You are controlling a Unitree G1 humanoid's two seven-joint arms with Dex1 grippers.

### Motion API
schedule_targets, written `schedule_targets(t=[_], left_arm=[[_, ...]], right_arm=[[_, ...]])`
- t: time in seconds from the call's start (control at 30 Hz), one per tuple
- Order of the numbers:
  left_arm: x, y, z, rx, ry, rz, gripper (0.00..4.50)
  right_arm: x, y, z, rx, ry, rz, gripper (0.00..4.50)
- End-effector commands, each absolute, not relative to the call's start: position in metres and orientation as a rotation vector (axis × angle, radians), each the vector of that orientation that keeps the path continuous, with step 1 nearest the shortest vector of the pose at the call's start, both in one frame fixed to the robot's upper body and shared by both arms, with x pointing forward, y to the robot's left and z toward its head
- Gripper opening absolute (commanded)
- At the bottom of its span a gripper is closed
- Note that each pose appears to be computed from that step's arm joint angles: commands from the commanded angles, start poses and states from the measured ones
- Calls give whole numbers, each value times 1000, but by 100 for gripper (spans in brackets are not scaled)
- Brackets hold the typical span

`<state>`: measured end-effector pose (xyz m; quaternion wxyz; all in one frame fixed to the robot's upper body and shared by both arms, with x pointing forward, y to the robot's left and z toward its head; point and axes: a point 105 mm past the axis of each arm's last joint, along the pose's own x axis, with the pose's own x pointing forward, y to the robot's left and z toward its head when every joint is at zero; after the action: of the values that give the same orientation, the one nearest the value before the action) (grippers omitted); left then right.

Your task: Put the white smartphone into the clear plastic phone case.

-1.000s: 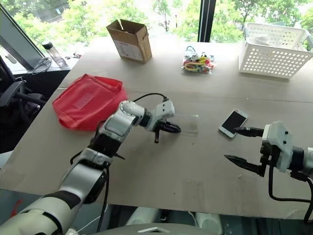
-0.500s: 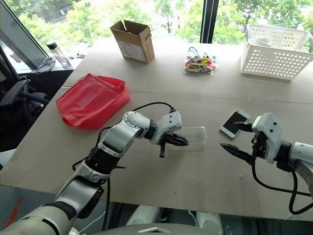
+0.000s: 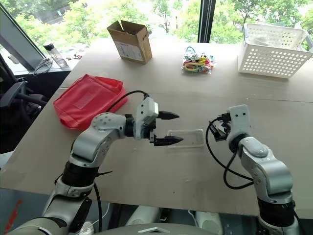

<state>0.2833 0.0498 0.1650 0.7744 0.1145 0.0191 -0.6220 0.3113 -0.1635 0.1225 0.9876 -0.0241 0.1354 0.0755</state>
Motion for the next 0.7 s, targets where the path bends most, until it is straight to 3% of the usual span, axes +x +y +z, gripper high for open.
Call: schedule_targets(t=[0.03, 0.2, 0.3, 0.53, 0.7], left_arm=[[280, 58, 189, 175, -64, -1270, 449], [290, 63, 196, 188, -75, -1205, 449], [296, 66, 201, 202, -92, -1194, 449], [296, 56, 206, 202, -119, -1202, 449], [297, 51, 207, 182, -128, -1193, 449]], right_arm=[[321, -175, 136, -57, 231, -75, 450], [331, -185, 136, -91, 255, -269, 450], [335, -180, 128, -5, 372, -399, 450], [344, -176, 102, 160, 579, -425, 450], [338, -198, 77, 172, 685, -481, 450]])
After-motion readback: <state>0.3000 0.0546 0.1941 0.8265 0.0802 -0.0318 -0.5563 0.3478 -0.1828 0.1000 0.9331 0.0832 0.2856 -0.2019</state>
